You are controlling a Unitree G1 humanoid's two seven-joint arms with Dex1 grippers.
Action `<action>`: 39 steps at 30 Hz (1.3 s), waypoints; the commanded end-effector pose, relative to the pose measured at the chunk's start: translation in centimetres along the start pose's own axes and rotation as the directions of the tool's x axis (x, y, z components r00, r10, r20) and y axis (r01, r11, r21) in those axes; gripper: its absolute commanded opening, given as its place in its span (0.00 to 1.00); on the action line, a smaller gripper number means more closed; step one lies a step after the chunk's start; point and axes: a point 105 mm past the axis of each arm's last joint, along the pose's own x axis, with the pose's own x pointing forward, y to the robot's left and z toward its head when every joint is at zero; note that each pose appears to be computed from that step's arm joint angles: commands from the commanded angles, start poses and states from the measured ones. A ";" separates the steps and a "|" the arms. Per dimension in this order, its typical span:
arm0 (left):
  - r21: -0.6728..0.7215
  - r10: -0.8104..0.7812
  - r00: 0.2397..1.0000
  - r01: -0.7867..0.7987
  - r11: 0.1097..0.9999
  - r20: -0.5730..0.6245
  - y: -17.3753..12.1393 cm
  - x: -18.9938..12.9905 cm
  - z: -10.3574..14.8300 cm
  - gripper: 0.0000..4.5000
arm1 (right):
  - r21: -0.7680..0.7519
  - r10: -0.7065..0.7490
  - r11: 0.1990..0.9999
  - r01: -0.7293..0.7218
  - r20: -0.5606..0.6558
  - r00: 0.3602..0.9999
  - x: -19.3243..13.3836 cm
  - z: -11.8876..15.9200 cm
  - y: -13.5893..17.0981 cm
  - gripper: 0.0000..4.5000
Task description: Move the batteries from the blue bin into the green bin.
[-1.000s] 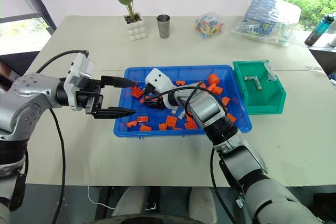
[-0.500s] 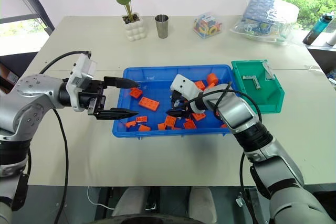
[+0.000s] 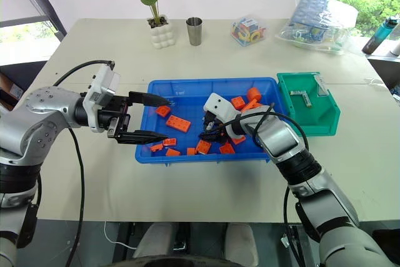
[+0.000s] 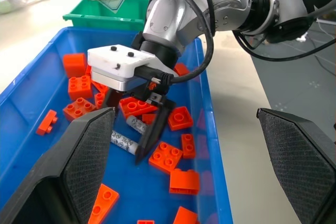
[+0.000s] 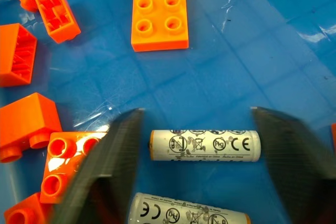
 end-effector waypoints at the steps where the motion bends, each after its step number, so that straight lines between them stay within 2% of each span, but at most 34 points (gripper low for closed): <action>1: 0.035 0.020 1.000 -0.021 0.999 0.020 0.1 -0.2 0.5 1.00 | -0.002 -0.035 0.999 0.035 0.045 0.998 -0.8 0.9 -0.6 0.51; 5: 0.055 0.070 0.996 -0.073 0.996 0.055 0.6 -0.3 0.3 1.00 | 0.004 -0.045 0.999 0.045 0.040 0.998 -1.1 0.6 -0.7 0.51; 9: 0.051 0.081 0.994 -0.085 0.995 0.072 0.6 -0.4 -0.1 1.00 | 0.018 -0.084 0.996 0.083 0.074 0.994 -2.1 1.4 -1.4 0.51; 12: 0.045 0.111 0.991 -0.114 0.992 0.079 1.0 -0.6 -0.5 1.00 | 0.031 -0.165 0.986 0.162 0.124 0.979 -4.5 2.8 -3.1 0.51; 15: 0.031 0.132 0.988 -0.134 0.990 0.076 1.1 -0.6 -1.2 1.00 | 0.093 -0.346 0.938 0.335 0.151 0.926 -9.3 3.0 -7.0 0.51; 18: 0.027 0.133 0.989 -0.135 0.990 0.070 0.8 -0.7 -1.7 1.00 | 0.114 -0.497 0.867 0.486 0.110 0.861 -13.2 1.1 -9.8 0.51; 21: 0.023 0.134 0.989 -0.136 0.990 0.066 0.6 -0.6 -2.1 1.00 | 0.153 -0.591 0.802 0.578 0.059 0.804 -16.1 -1.1 -11.4 0.51; 24: 0.022 0.131 0.990 -0.133 0.991 0.056 0.5 -0.5 -2.4 1.00 | 0.171 -0.654 0.747 0.643 0.015 0.756 -17.9 -2.8 -12.3 0.51; 29: 0.021 0.128 0.990 -0.129 0.991 0.062 0.4 -0.2 -2.4 1.00 | 0.168 -0.722 0.676 0.717 -0.044 0.691 -19.0 -5.3 -13.3 0.51; 31: 0.020 0.125 0.990 -0.126 0.992 0.067 0.4 -0.2 -2.3 1.00 | 0.187 -0.754 0.637 0.748 -0.049 0.655 -19.4 -5.7 -13.8 0.75; 33: 0.020 0.123 0.990 -0.125 0.992 0.069 0.3 -0.1 -2.3 1.00 | 0.195 -0.774 0.614 0.765 -0.038 0.632 -19.7 -5.5 -14.2 0.94; 34: 0.020 0.123 0.990 -0.124 0.992 0.069 0.3 -0.1 -2.3 1.00 | 0.191 -0.781 0.609 0.770 -0.028 0.625 -19.8 -5.2 -14.3 0.99; 37: 0.020 0.123 0.990 -0.125 0.992 0.070 0.3 -0.2 -2.2 1.00 | 0.193 -0.785 0.610 0.768 0.021 0.619 -20.0 -3.8 -14.4 0.99; 39: 0.020 0.123 0.990 -0.125 0.992 0.072 0.4 -0.2 -2.1 1.00 | 0.207 -0.772 0.633 0.746 0.096 0.628 -19.8 -1.9 -14.1 0.99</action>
